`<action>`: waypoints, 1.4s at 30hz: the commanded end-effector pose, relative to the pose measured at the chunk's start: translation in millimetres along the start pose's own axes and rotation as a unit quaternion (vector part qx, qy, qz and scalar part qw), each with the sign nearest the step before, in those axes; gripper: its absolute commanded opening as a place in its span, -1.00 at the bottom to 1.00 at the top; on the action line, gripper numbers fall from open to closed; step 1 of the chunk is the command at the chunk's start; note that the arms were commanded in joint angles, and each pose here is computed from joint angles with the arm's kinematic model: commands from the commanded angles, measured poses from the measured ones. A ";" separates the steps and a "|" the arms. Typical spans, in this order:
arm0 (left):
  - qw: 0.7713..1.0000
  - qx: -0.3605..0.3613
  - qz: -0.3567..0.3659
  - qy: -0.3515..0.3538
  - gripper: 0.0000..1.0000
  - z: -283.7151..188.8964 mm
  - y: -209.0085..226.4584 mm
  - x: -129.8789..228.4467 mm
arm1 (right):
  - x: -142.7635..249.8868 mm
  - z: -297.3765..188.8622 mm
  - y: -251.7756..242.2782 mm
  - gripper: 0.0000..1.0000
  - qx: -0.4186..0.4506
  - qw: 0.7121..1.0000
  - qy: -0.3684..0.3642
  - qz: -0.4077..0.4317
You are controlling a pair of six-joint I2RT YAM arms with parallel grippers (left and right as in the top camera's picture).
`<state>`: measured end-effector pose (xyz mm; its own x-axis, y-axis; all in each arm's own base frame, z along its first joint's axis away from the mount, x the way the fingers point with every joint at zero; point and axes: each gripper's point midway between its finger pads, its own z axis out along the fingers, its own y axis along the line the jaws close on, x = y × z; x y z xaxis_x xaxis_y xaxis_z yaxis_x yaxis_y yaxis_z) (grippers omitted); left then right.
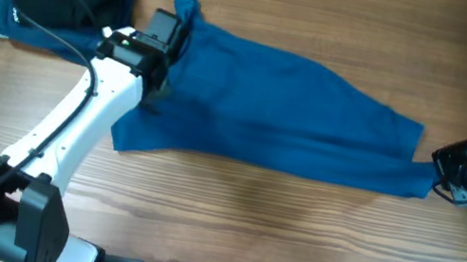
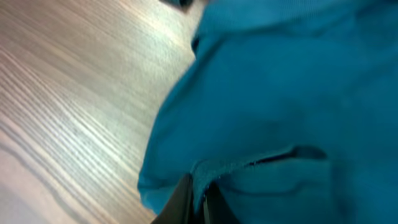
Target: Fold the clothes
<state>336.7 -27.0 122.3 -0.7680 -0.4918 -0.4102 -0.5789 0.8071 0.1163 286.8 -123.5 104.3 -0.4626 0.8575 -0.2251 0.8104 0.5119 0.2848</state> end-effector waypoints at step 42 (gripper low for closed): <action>0.957 0.250 0.146 0.030 1.00 9.1 -96.5 -29.5 | -23.5 83.9 115.5 0.99 -0.038 0.963 0.066 -0.259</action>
<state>415.7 -83.5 118.7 -0.8901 -0.2496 -0.3813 -0.1685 0.9576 -0.2335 423.7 -67.3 78.9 -0.8546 0.4558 -0.2487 0.3610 0.8659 0.3462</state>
